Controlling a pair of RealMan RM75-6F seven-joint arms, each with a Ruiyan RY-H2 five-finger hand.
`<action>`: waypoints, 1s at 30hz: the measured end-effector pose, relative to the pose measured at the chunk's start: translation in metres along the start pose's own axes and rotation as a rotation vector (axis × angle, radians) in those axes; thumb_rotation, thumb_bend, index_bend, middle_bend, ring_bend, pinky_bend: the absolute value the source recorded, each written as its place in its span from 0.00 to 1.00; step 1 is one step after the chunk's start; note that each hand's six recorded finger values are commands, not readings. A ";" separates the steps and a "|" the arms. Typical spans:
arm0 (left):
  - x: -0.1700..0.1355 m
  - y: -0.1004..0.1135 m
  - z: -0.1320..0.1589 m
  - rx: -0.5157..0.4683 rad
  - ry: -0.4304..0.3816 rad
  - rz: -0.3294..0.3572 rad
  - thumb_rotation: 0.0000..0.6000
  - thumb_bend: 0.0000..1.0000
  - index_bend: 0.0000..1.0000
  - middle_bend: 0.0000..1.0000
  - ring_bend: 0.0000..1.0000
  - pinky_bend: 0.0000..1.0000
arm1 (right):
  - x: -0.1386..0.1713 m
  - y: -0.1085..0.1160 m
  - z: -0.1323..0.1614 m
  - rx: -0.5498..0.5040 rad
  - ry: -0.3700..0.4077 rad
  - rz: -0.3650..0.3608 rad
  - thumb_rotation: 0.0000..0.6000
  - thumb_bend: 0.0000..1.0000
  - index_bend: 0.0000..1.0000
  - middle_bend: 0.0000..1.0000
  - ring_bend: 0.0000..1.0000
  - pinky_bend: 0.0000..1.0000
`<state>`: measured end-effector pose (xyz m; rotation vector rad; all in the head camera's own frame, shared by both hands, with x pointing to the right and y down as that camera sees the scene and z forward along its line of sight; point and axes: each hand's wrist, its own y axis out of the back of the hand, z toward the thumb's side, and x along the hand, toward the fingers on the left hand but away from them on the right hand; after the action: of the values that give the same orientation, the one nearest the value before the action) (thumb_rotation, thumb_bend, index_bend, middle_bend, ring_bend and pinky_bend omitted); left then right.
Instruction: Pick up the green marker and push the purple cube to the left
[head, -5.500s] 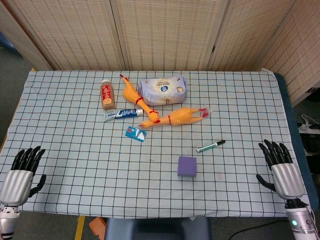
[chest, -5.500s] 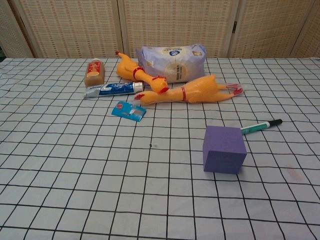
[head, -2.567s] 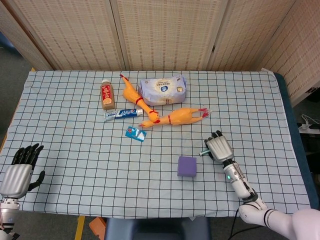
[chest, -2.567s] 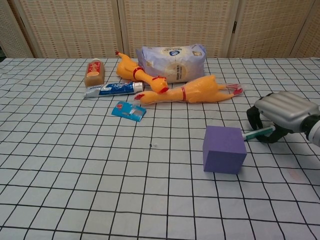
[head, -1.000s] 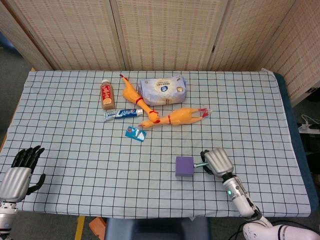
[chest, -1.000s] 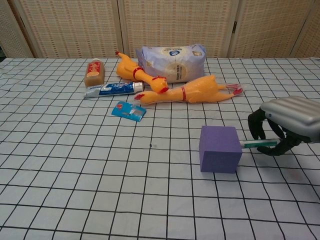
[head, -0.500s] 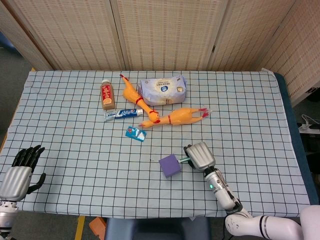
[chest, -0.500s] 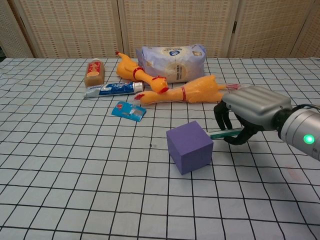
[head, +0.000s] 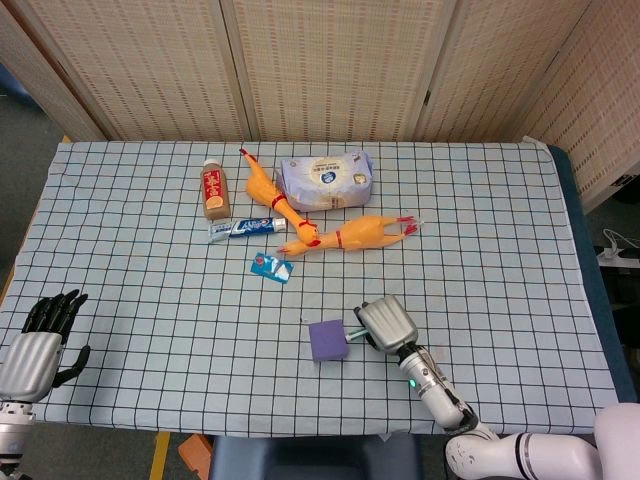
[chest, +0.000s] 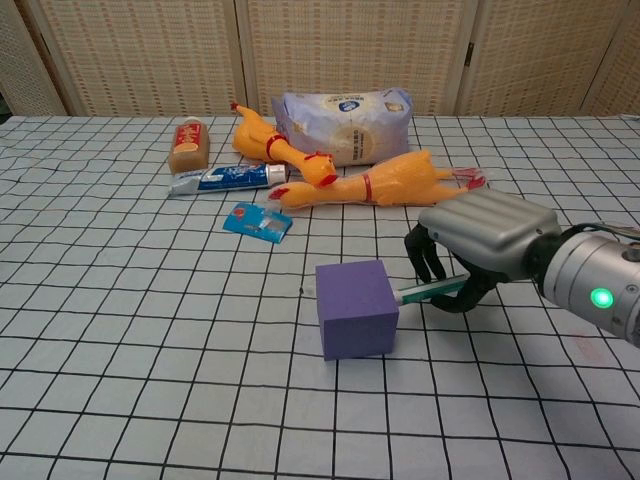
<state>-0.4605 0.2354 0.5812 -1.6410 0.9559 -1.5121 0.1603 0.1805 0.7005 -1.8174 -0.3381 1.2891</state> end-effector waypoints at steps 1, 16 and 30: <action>0.000 0.000 0.000 0.000 0.000 0.000 1.00 0.44 0.00 0.00 0.00 0.05 | -0.001 0.001 0.004 -0.002 0.006 0.001 1.00 0.32 1.00 0.85 0.65 0.67; 0.002 0.000 -0.004 -0.003 0.012 -0.001 1.00 0.44 0.00 0.00 0.00 0.05 | -0.027 0.014 0.059 -0.049 0.083 0.011 1.00 0.32 1.00 0.85 0.65 0.67; 0.005 0.001 -0.008 -0.010 0.028 0.000 1.00 0.44 0.00 0.00 0.00 0.05 | -0.057 0.024 0.127 -0.089 0.157 0.022 1.00 0.32 1.00 0.85 0.65 0.67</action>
<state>-0.4685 0.2305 0.5830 -1.6311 0.9790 -1.5363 0.0190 0.1914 0.7059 -1.9889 -0.2935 1.1530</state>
